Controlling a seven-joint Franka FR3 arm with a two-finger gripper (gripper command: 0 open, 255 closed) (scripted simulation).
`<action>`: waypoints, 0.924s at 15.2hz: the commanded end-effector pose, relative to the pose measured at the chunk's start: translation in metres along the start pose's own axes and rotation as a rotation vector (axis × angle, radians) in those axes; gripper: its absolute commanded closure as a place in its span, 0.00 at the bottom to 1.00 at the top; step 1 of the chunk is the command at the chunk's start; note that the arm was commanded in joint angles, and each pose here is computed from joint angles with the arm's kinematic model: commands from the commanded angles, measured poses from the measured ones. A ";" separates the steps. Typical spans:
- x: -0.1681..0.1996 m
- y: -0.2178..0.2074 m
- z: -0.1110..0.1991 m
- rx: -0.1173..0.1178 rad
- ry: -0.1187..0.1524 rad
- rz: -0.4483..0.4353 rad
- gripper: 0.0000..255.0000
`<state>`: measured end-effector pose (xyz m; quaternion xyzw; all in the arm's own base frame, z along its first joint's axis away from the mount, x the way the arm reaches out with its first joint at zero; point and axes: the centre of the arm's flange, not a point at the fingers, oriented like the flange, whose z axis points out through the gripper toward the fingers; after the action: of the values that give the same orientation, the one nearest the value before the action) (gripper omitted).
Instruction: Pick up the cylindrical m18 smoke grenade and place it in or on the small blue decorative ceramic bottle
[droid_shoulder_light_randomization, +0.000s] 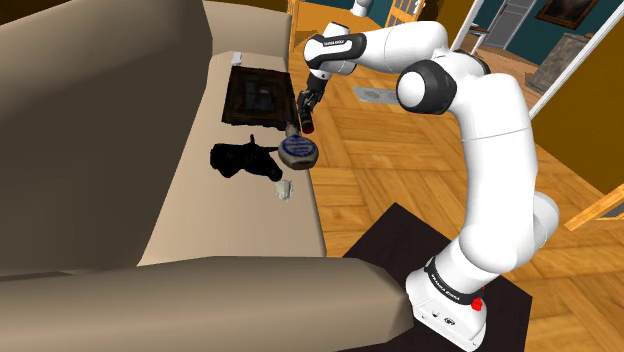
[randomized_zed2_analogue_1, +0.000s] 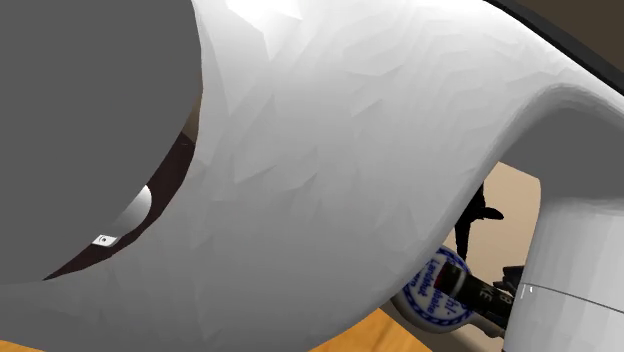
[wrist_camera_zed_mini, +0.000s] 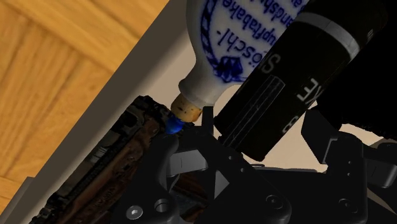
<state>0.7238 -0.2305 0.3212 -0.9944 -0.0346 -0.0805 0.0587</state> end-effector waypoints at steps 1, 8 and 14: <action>0.000 0.000 0.000 0.000 0.000 0.000 1.00; 0.000 0.000 -0.013 0.000 0.000 0.000 0.00; 0.000 0.000 -0.050 0.000 0.000 0.000 0.00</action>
<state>0.7160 -0.2362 0.3689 -0.9944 -0.0346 -0.0810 0.0586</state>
